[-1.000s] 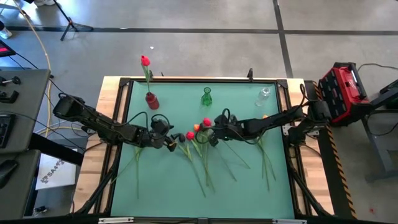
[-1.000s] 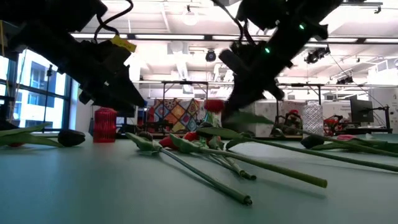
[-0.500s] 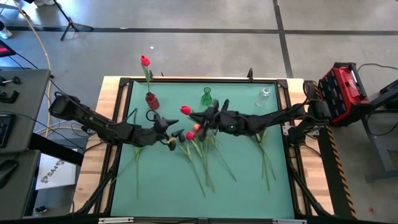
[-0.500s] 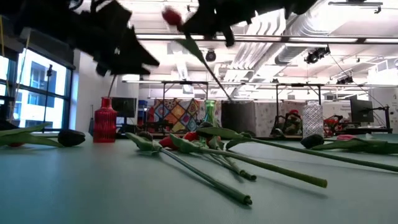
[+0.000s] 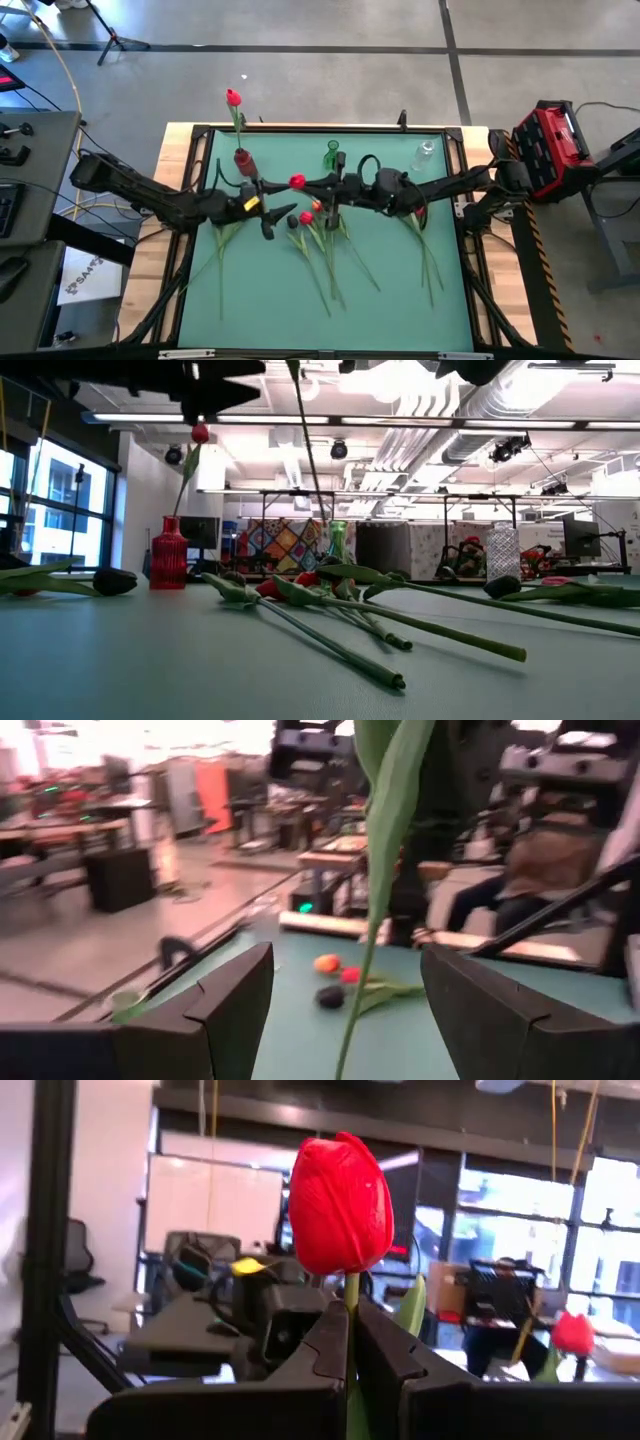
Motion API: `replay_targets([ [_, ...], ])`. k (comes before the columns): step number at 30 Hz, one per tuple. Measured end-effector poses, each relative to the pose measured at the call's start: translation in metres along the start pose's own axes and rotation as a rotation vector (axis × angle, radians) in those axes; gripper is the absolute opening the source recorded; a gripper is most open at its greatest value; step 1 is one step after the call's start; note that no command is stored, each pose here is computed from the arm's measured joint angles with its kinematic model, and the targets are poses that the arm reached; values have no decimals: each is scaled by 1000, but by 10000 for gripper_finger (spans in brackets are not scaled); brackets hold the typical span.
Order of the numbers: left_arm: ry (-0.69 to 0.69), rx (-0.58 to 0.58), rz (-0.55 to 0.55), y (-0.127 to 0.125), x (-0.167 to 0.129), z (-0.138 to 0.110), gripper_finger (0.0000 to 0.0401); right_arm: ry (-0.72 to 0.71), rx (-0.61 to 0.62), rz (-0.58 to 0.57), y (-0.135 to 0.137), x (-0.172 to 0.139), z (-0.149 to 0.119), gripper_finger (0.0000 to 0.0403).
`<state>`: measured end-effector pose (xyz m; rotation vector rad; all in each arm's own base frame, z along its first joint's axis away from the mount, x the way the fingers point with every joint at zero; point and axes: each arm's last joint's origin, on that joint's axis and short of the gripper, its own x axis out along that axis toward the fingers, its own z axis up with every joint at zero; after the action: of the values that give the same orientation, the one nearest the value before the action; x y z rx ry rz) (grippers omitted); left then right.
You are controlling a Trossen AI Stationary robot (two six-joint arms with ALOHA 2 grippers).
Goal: Sort flowers into vase by color
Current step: Put the red tulip into the red vase
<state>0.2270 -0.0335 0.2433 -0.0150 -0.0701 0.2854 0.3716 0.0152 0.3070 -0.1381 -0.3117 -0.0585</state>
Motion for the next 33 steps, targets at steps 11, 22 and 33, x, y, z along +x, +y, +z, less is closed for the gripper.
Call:
replay_targets([
  [11, -59, -40, -129, 15, 18, 3, 208, -85, 62, 35, -16, 1, 5, 0],
  [22, -20, -45, -142, 14, 48, 0, 147, -104, 79, 31, -23, 1, 6, 0],
  [33, -35, -32, -119, 15, 47, 4, 8, -98, 117, 21, -23, 1, 5, 1],
])
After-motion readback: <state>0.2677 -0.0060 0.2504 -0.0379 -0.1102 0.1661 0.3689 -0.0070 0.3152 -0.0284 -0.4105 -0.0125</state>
